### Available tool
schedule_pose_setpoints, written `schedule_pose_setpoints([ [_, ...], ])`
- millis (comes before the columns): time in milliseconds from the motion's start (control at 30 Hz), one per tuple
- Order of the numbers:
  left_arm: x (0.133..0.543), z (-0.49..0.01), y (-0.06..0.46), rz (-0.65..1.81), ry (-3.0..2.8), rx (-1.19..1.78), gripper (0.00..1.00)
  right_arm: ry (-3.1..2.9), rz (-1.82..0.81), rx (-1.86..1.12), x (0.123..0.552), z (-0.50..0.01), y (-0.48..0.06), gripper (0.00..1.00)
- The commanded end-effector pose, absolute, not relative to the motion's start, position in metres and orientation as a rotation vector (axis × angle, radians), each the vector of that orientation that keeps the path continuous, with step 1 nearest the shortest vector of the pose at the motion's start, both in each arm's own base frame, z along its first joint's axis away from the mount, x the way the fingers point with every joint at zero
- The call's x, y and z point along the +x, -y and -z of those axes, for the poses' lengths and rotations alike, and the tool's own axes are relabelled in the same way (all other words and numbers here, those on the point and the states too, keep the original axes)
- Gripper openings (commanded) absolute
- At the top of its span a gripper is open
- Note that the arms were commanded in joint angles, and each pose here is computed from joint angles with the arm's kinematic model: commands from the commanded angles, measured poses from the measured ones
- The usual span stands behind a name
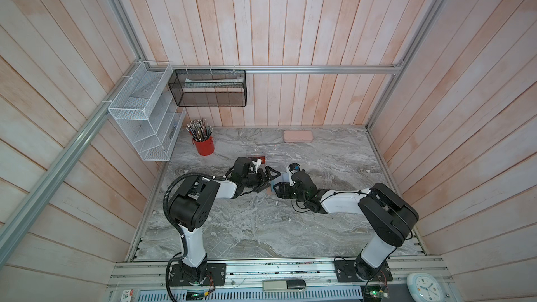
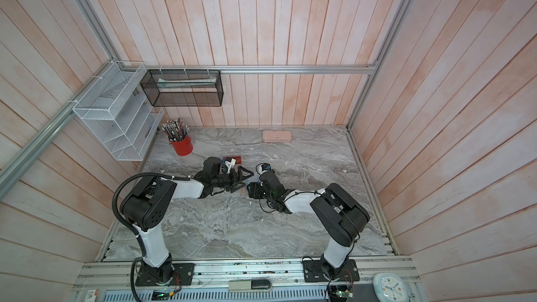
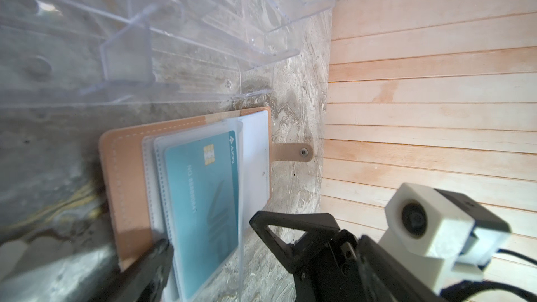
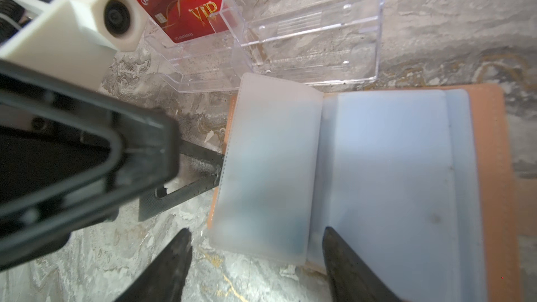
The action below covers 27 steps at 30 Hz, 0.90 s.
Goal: Take the credit cards out of the card holder
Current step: Flip the card slot at the card holder.
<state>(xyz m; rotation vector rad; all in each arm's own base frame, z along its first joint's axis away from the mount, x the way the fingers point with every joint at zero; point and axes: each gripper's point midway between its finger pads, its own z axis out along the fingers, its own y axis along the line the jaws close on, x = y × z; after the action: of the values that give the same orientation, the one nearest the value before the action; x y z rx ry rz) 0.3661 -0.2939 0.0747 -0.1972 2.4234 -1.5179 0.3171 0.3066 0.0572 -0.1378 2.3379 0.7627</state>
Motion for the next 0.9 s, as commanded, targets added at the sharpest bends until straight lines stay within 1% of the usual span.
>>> schedule_pose_setpoints([
  [0,0.3701,-0.0788,0.3006,1.547,-2.399,-0.167,1.0,-2.326,-0.706,-0.117,0.32,-0.0594,-0.304,0.71],
  [333,0.3704,-0.0783,0.3023,1.555,-2.398,-0.169,1.0,-2.327,-0.632,-0.097,0.319,-0.0555,-0.3021,0.71],
  [867,0.3706,-0.0744,0.3092,1.575,-2.395,-0.18,1.0,-2.341,-0.649,-0.09,0.3173,-0.0529,-0.3006,0.71],
])
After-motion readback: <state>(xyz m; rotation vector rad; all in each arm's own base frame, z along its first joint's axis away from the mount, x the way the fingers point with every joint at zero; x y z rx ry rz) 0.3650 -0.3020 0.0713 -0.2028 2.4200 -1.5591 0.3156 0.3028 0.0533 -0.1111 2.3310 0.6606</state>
